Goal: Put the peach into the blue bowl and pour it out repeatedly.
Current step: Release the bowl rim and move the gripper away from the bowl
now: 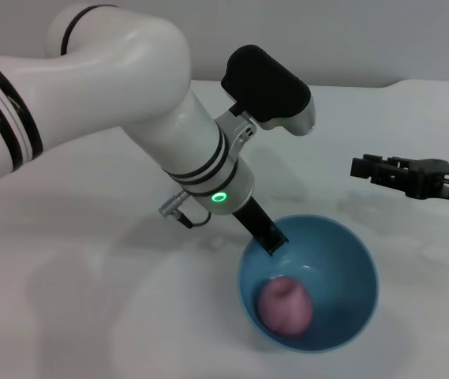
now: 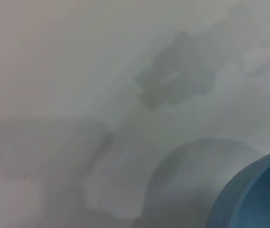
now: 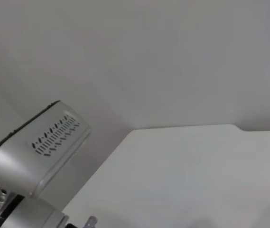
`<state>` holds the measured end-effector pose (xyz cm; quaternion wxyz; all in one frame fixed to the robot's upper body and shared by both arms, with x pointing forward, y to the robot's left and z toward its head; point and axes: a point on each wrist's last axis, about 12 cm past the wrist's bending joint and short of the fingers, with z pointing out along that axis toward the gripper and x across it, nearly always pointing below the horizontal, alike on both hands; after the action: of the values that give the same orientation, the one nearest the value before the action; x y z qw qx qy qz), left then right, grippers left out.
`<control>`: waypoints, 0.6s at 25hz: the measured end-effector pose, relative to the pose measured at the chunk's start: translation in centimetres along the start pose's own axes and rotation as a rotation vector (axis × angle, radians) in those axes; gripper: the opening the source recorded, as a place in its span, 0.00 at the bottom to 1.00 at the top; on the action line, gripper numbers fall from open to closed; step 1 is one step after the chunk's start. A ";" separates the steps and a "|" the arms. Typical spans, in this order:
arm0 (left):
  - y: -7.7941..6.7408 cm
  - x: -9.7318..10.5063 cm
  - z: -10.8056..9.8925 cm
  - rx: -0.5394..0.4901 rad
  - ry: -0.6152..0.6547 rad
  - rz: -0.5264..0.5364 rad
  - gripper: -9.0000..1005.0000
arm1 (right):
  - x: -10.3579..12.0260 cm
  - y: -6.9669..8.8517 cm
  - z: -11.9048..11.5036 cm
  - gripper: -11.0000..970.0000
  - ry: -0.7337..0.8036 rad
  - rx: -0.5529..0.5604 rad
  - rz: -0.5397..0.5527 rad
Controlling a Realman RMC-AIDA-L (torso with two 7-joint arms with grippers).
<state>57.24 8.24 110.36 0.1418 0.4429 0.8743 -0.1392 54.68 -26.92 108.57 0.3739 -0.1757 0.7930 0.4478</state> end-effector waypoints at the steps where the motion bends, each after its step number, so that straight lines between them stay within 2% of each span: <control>1: 0.0 0.0 0.0 0.001 -0.002 0.000 0.01 | 0.0 -0.1 -0.1 0.39 -0.006 0.004 0.001; 5: 0.0 -0.1 0.0 0.000 -0.004 0.003 0.01 | 0.1 -0.2 -0.3 0.39 -0.018 0.011 0.008; 10: -0.2 0.1 0.2 -0.006 0.009 0.028 0.07 | 0.0 -0.2 -0.4 0.39 -0.019 0.011 0.007; 15: 0.0 0.1 0.1 -0.012 0.008 0.029 0.18 | 0.0 -0.2 -0.3 0.39 -0.019 0.011 0.007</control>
<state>57.22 8.28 110.26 0.1431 0.4550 0.8693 -0.1300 54.65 -27.32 108.55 0.3806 -0.1665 0.7925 0.4465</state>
